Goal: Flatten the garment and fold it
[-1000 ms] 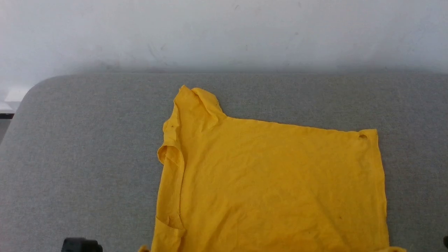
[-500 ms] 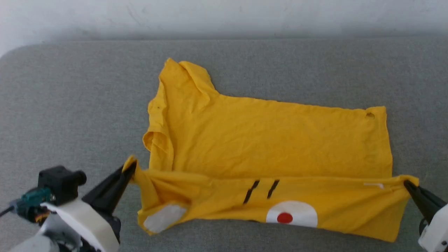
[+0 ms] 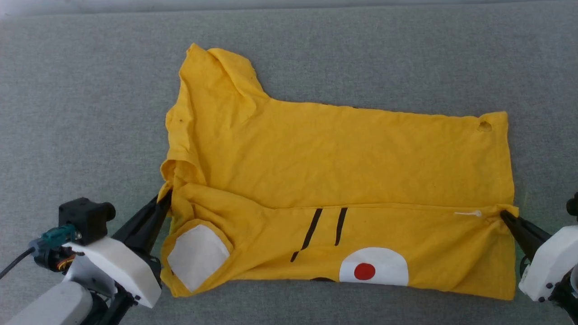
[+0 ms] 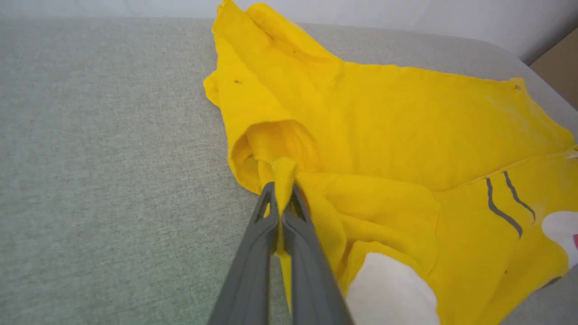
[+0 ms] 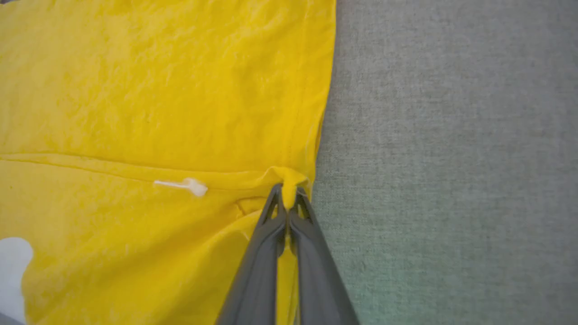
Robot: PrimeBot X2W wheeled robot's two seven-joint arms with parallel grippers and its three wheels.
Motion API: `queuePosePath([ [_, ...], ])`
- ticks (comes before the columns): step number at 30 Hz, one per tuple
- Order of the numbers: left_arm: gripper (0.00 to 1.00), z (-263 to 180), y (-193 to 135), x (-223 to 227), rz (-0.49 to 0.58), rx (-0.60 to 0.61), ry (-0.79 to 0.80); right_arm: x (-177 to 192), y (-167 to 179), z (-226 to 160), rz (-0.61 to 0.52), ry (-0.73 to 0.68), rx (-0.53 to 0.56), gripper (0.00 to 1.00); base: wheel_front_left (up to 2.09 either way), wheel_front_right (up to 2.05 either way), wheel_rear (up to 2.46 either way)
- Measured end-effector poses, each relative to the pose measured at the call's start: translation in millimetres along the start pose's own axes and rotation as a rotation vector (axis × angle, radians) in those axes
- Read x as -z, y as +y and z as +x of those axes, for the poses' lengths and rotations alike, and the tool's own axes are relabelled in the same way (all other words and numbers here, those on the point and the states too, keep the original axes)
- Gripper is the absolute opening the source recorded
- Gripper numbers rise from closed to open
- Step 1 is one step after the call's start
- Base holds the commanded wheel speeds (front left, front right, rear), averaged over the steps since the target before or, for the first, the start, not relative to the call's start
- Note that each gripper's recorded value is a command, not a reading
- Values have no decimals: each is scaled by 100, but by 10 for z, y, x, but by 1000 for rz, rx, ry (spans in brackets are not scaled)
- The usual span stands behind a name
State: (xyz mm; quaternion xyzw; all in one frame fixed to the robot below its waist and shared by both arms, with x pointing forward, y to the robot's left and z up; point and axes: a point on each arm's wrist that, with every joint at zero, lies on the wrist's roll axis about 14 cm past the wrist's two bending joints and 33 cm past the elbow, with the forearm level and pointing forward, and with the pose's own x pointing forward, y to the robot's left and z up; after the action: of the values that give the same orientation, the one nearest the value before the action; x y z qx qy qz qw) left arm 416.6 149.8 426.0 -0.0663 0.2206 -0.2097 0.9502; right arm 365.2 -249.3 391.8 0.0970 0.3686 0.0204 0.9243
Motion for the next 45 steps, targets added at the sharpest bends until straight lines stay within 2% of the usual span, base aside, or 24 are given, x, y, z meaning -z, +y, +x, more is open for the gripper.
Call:
queuePosePath([
  [3, 0, 29, 27, 132, -6, -4, 34, 55, -43, 21, 9, 15, 12, 0, 0, 0, 0],
  [4, 3, 36, 28, 147, -10, -6, 37, 60, -49, 24, 12, 16, 13, 35, 0, 0, 0],
  [5, 29, 41, 34, 150, -10, -8, 37, 58, -49, 24, 14, 15, 13, 100, 0, 0, 0],
  [7, 52, 41, 31, 142, -21, -9, 32, 31, -58, 17, 20, 0, 16, 100, 0, 0, 0],
  [9, 92, 29, 23, 131, -29, -12, 25, 10, -68, 1, 24, -8, 19, 100, 0, 0, 0],
  [10, 100, 23, 20, 110, -36, -16, 15, -8, -66, -11, 26, -16, 18, 100, 0, 0, 0],
  [18, 100, -109, 3, -193, -75, -55, -129, -196, -7, -212, 36, -125, 9, 100, 0, 0, 0],
  [24, 100, -408, 99, -461, -33, -195, -280, -444, -56, -534, 6, -336, 83, 100, 0, 0, 0],
  [30, 100, -800, 18, -614, -37, -332, -435, -421, -51, -822, -7, -500, 177, 100, 0, 0, 0],
  [37, 100, -1193, -41, -390, -43, -465, -471, -328, -153, -1019, -9, -599, 238, 100, 0, 0, 0],
  [42, 100, -1226, -118, -272, 11, -437, -450, -221, -124, -982, 7, -589, 222, 100, 0, 0, 0],
  [45, 100, -1166, -174, -115, 50, -392, -375, -236, -116, -976, 1, -594, 220, 100, 0, 0, 0],
])
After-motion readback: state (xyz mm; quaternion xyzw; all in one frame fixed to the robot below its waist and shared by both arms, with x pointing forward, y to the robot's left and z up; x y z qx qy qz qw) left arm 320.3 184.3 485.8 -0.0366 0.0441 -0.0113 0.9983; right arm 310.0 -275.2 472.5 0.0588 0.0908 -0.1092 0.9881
